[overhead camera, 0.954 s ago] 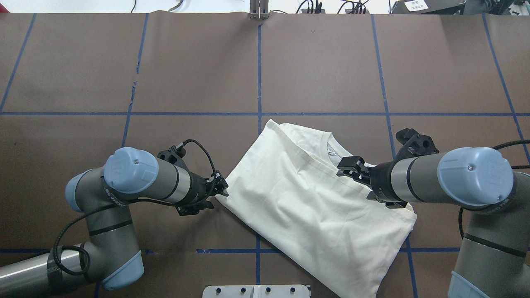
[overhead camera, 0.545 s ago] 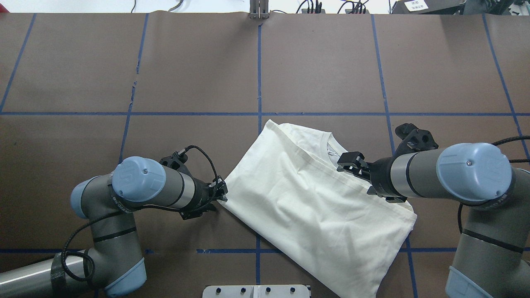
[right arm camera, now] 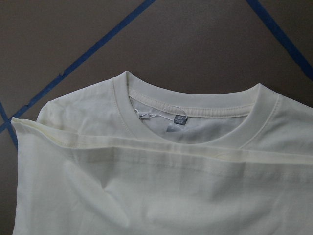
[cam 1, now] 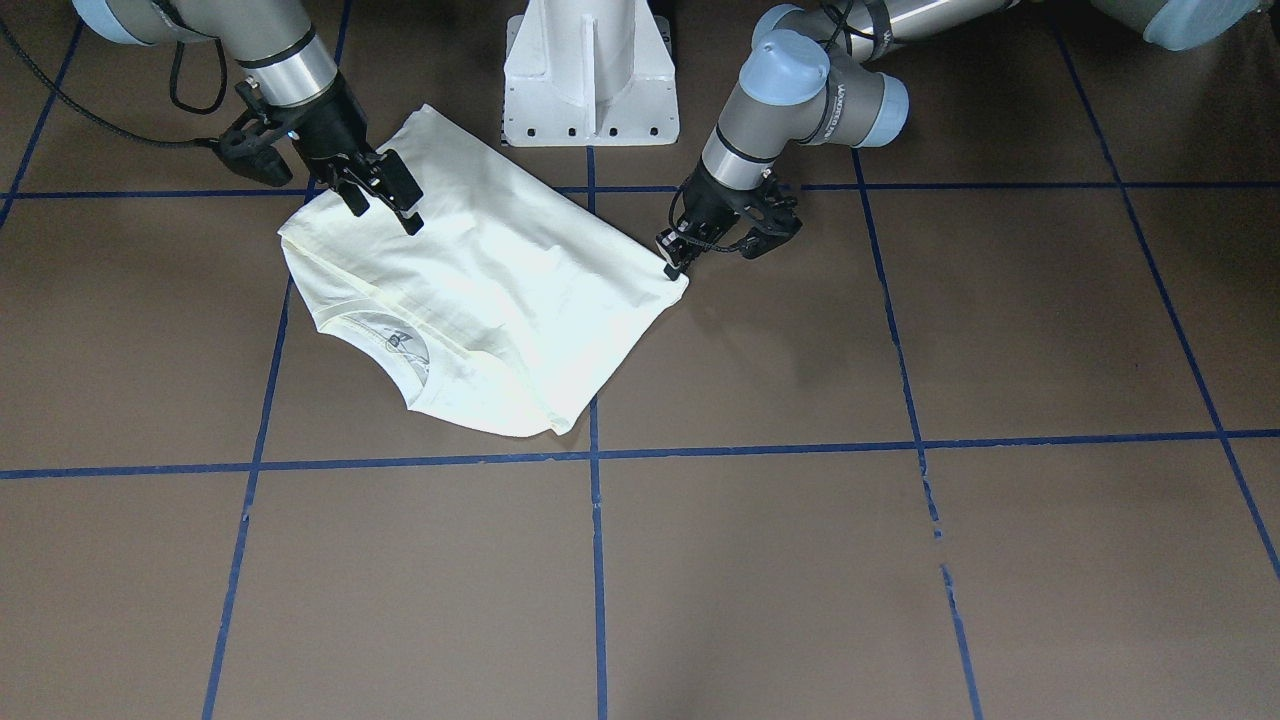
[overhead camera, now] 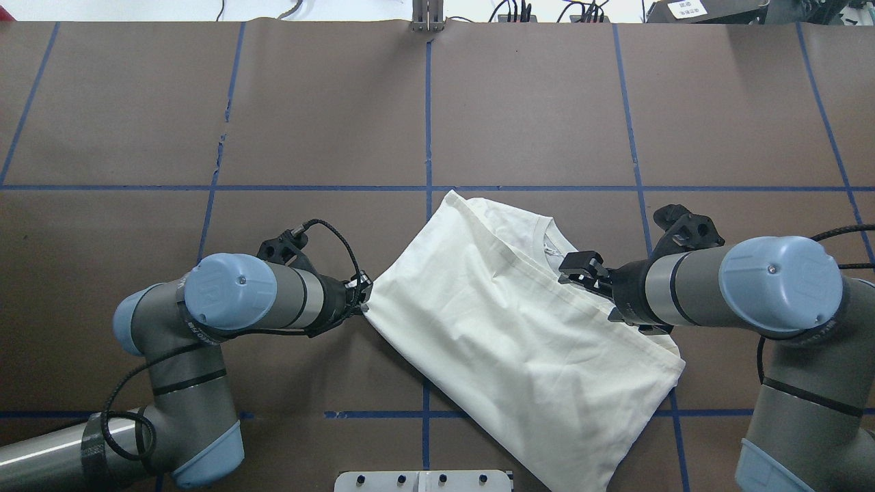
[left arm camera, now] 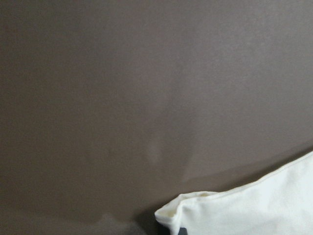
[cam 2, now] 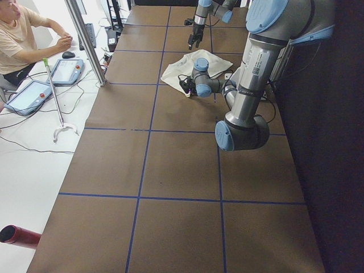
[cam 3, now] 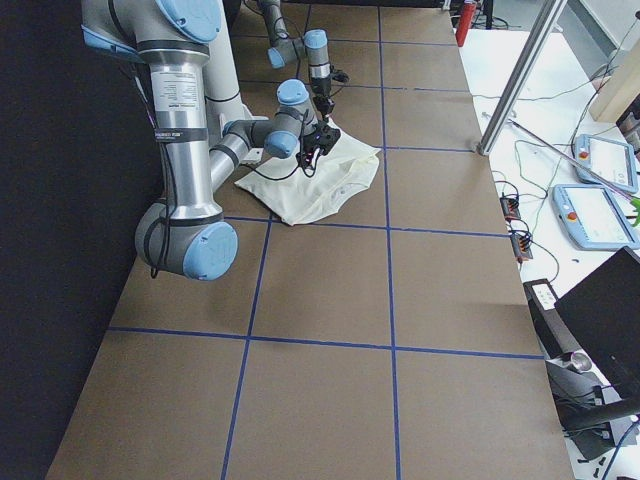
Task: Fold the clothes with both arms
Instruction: 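Rotate and slide the folded shirt with both grippers to square it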
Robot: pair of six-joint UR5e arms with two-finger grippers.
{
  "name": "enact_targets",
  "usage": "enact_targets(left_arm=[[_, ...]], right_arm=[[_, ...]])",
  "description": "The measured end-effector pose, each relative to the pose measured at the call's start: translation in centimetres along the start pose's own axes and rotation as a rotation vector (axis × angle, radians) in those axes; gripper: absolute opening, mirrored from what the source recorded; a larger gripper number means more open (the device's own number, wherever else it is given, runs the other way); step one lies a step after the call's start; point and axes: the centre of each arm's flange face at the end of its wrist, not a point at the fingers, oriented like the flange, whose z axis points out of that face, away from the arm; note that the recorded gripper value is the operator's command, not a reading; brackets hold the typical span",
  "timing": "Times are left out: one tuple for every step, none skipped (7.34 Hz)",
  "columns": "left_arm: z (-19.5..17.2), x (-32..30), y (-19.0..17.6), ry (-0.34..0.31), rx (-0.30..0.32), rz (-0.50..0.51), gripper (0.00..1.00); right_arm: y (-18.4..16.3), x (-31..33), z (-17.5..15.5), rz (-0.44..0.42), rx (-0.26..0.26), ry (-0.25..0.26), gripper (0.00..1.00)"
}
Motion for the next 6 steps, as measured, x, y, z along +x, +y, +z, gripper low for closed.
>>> enact_targets(left_arm=[[-0.9, 1.2, -1.6, 0.03, 0.04, 0.053, 0.0], [-1.6, 3.2, -3.8, 0.065, 0.1, 0.117, 0.0], [-1.7, 6.2, -7.1, 0.088, 0.174, 0.168, 0.0], [-0.6, 10.4, -11.1, 0.097, 0.243, 0.183, 0.0], [1.4, 14.4, -15.0, 0.112, 0.291, 0.185, 0.32], [3.1, 16.8, -18.1, 0.132, 0.319, 0.194, 0.44]], right_arm=[[0.0, -0.2, 0.3, 0.001, 0.004, -0.001, 1.0], [0.2, -0.9, 0.4, 0.0, 0.009, -0.016, 1.0], [0.6, -2.0, 0.3, -0.001, 0.009, -0.038, 1.0], [1.0, -3.2, 0.2, -0.003, 0.01, -0.058, 1.0], [1.2, -4.1, 0.1, -0.004, 0.016, -0.075, 1.0], [1.2, -4.5, 0.3, -0.004, 0.024, -0.08, 1.0]])
